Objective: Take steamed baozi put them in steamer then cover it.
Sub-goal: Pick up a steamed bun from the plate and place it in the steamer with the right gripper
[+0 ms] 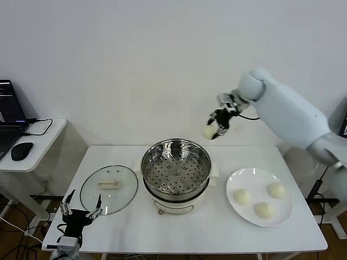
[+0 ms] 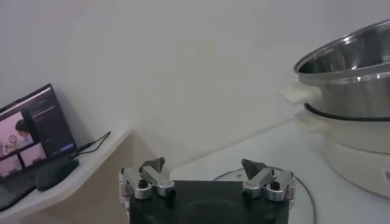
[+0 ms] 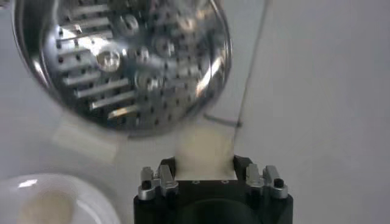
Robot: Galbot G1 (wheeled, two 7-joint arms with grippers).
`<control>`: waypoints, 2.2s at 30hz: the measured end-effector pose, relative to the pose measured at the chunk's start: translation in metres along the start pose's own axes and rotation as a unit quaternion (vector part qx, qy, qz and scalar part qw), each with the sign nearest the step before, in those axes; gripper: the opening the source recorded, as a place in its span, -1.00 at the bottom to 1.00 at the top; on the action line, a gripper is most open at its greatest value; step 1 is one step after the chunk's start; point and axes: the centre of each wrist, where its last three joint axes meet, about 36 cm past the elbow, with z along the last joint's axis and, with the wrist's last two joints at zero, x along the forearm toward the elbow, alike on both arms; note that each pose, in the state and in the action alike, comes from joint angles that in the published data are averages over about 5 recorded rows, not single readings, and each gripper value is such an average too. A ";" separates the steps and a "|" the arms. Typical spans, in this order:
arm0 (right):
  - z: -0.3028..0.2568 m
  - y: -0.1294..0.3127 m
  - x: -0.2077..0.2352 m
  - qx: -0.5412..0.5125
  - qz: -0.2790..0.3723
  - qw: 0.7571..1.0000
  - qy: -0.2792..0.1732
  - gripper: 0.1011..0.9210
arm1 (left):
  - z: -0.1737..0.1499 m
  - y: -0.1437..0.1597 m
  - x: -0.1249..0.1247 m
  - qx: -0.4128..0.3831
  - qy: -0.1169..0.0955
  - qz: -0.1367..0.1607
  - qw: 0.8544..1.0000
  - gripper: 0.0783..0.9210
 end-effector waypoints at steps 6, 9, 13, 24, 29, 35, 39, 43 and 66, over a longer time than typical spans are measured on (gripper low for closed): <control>-0.033 -0.016 -0.020 0.126 -0.011 0.992 -0.015 0.16 | 0.002 0.000 0.002 -0.002 0.003 -0.001 1.000 0.77; -0.043 -0.018 -0.030 0.178 -0.016 0.984 -0.017 0.16 | 0.004 0.000 0.002 -0.004 0.005 -0.002 1.000 0.77; -0.053 -0.019 -0.041 0.241 -0.022 0.970 -0.017 0.17 | 0.006 -0.001 0.003 -0.005 0.009 -0.003 1.000 0.77; -0.069 -0.020 -0.063 0.360 -0.034 0.932 -0.015 0.18 | 0.011 -0.006 0.001 -0.006 0.015 -0.003 1.000 0.77; -0.069 -0.018 -0.077 0.377 -0.039 0.925 -0.014 0.18 | 0.011 -0.007 0.001 -0.006 0.015 -0.002 1.000 0.77; -0.064 -0.013 -0.091 0.383 -0.042 0.923 -0.011 0.18 | 0.009 -0.005 0.003 -0.003 0.014 -0.002 1.000 0.77; -0.062 -0.010 -0.099 0.383 -0.043 0.923 -0.008 0.18 | 0.007 -0.007 0.003 0.002 0.013 0.001 1.000 0.77; -0.061 -0.008 -0.106 0.382 -0.042 0.923 -0.007 0.18 | 0.008 -0.009 0.002 0.003 0.015 0.003 1.000 0.77; -0.059 -0.003 -0.128 0.359 -0.037 0.933 0.006 0.61 | 0.014 -0.014 0.000 0.010 0.022 0.004 1.000 0.77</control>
